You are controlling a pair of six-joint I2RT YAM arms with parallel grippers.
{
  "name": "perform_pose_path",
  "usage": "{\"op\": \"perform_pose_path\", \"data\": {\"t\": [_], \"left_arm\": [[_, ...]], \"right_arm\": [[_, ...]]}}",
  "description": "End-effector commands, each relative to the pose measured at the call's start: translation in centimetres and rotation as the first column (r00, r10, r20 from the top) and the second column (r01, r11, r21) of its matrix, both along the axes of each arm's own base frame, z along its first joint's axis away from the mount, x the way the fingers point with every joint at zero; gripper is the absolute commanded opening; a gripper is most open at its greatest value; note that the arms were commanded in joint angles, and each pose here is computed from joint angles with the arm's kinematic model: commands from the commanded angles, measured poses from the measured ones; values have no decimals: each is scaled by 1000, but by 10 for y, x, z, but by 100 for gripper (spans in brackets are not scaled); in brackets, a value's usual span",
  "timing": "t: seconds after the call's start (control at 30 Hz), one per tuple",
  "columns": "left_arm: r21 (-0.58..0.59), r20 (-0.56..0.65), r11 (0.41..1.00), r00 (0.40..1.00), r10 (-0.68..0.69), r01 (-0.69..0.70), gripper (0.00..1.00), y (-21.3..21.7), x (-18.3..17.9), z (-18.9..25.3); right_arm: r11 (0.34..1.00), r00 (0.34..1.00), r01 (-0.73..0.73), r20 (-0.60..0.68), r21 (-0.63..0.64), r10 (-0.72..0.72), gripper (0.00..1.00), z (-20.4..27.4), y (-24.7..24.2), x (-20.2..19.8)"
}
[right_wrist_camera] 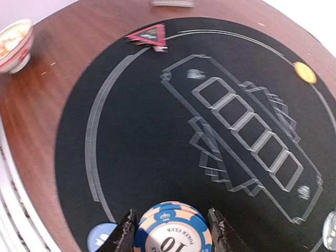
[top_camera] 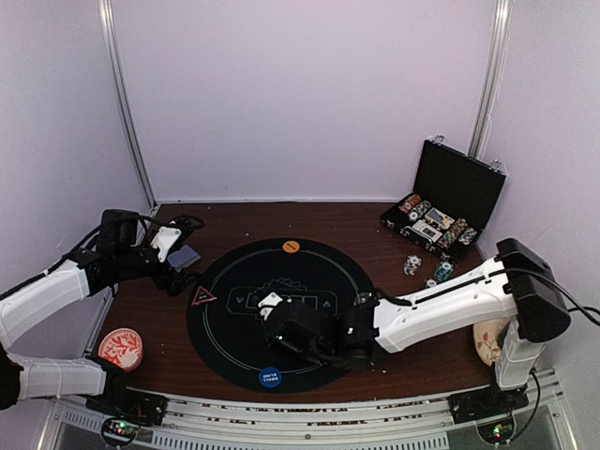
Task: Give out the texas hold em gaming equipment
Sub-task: Place the poker chips pile in the small blind area.
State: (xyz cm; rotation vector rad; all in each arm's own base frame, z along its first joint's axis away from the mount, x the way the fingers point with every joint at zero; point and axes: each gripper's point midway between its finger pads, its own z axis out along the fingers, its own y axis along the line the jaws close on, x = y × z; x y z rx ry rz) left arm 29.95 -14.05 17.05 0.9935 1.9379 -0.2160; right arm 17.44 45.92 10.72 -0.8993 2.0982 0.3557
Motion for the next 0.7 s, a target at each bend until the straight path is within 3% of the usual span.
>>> {"op": "perform_pose_path", "data": {"t": [0.0,0.23,0.67], "left_arm": [[-8,47,1000,999,2,-1,98,0,5,7],[-8,46,1000,999,0,0,98,0,5,7],[-8,46,1000,999,-2,3,98,0,5,7]], "right_arm": [[990,991,-134,7,52,134,20,2,50,-28],[974,974,-222,-26,41,223,20,-21,92,-50],[958,955,-285,-89,-15,283,21,-57,92,-63]]}}
